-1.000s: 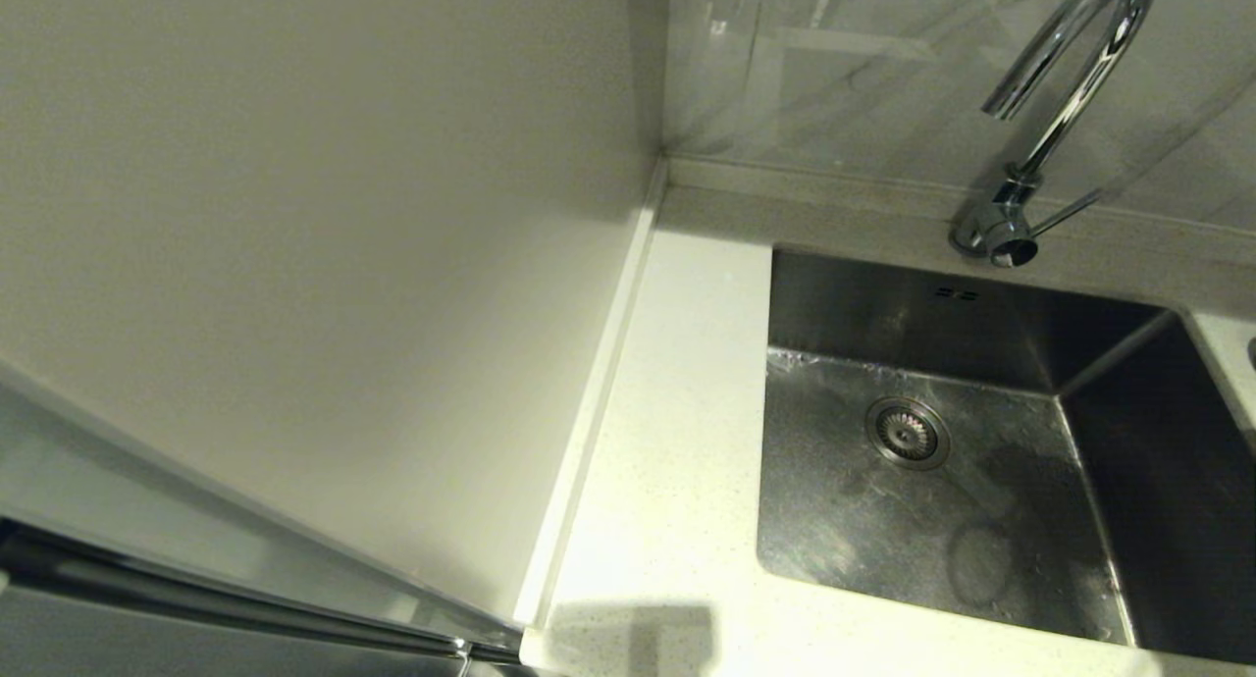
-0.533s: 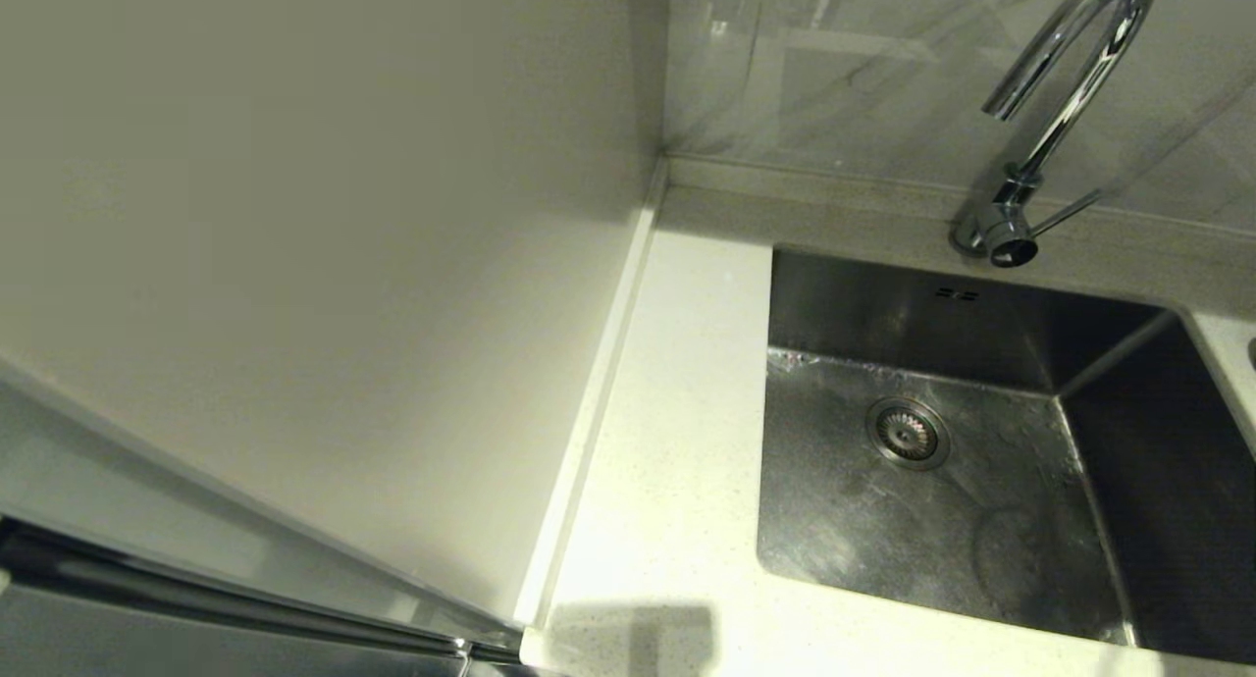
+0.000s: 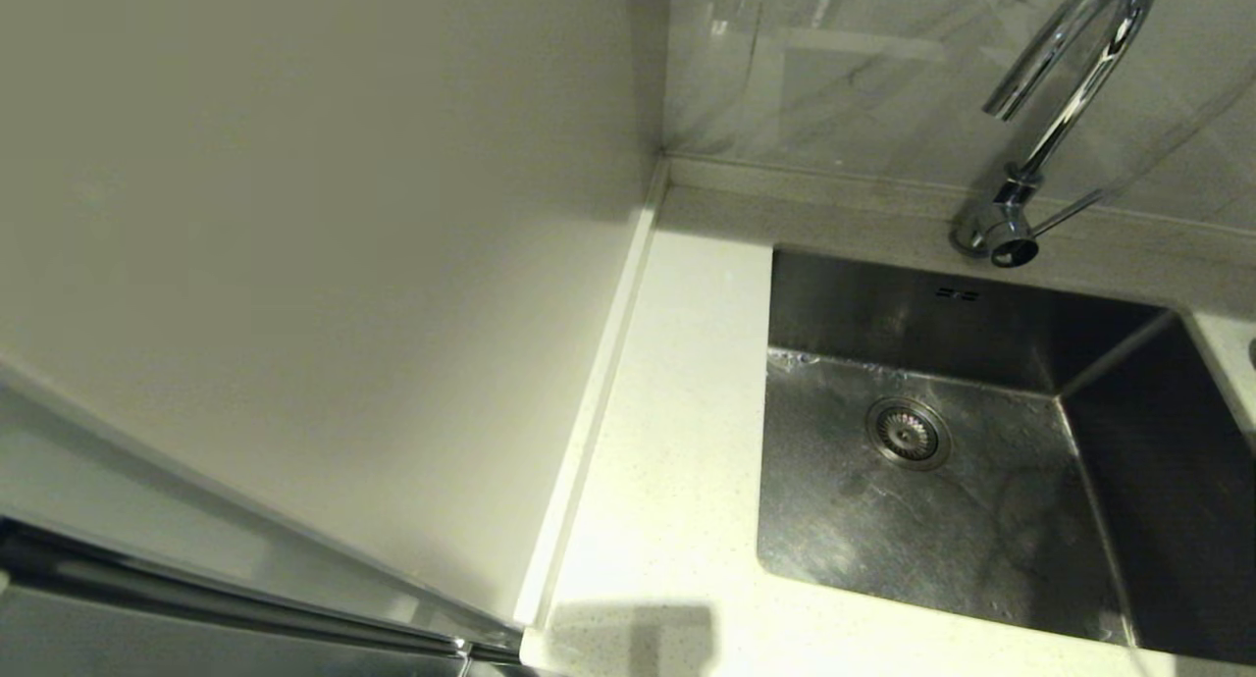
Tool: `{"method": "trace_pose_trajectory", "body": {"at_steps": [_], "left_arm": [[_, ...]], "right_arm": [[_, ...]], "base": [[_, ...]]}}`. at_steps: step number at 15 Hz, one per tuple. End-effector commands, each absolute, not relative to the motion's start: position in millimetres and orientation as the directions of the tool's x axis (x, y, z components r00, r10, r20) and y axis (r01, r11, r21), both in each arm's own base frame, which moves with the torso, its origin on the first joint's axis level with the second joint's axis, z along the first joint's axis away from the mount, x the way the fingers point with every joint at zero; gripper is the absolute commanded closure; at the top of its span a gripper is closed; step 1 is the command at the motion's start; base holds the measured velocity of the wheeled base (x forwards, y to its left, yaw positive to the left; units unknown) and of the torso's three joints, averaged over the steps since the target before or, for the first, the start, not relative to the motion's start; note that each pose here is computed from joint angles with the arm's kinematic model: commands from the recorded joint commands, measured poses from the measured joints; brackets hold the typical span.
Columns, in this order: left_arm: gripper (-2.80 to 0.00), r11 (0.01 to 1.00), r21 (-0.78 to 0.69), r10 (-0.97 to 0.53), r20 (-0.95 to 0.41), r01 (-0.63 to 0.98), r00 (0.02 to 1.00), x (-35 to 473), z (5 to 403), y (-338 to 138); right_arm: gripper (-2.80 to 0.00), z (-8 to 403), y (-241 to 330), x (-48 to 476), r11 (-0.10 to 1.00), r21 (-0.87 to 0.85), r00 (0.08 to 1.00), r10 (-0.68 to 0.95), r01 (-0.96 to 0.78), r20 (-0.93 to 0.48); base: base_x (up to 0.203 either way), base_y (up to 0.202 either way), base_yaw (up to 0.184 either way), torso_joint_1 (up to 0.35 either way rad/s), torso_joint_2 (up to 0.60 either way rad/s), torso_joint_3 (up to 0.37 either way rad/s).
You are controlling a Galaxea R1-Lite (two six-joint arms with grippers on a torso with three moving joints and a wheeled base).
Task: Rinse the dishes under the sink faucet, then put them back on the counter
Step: Put a bowl back to the table from the sink
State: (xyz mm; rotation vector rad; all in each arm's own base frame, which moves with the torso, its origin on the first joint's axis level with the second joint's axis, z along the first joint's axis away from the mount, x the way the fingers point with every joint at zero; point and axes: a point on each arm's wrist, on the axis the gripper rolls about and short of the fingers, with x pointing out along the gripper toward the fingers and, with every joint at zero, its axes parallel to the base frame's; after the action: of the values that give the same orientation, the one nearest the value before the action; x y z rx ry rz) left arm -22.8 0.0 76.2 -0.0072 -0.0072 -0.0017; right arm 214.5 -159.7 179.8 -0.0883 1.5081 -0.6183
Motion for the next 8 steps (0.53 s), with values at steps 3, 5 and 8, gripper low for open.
{"method": "trace_pose_trajectory", "body": {"at_steps": [3,5,8], "left_arm": [[0.00,1.000,-0.008,-0.002,0.005,0.002,1.000,-22.6,75.4,0.0],[0.00,1.000,-0.008,-0.002,0.005,0.002,1.000,-22.6,75.4,0.0],[0.00,1.000,-0.008,-0.002,0.005,0.002,1.000,-22.6,75.4,0.0]], "right_arm": [[0.00,160.5,-173.6,220.6,0.853,-0.410,-0.124,-0.391,0.322,-0.912],[0.00,158.6,-176.1,225.5,0.856,-0.407,-0.122,-0.389,0.319,-0.913],[0.00,155.7,-181.8,235.9,0.858,-0.406,-0.114,-0.390,0.316,-0.914]], "base": [[0.000,0.000,0.000,0.000,0.00,0.000],[0.000,0.000,0.000,0.000,0.00,0.000],[0.000,0.000,0.000,0.000,0.00,0.000]]}}
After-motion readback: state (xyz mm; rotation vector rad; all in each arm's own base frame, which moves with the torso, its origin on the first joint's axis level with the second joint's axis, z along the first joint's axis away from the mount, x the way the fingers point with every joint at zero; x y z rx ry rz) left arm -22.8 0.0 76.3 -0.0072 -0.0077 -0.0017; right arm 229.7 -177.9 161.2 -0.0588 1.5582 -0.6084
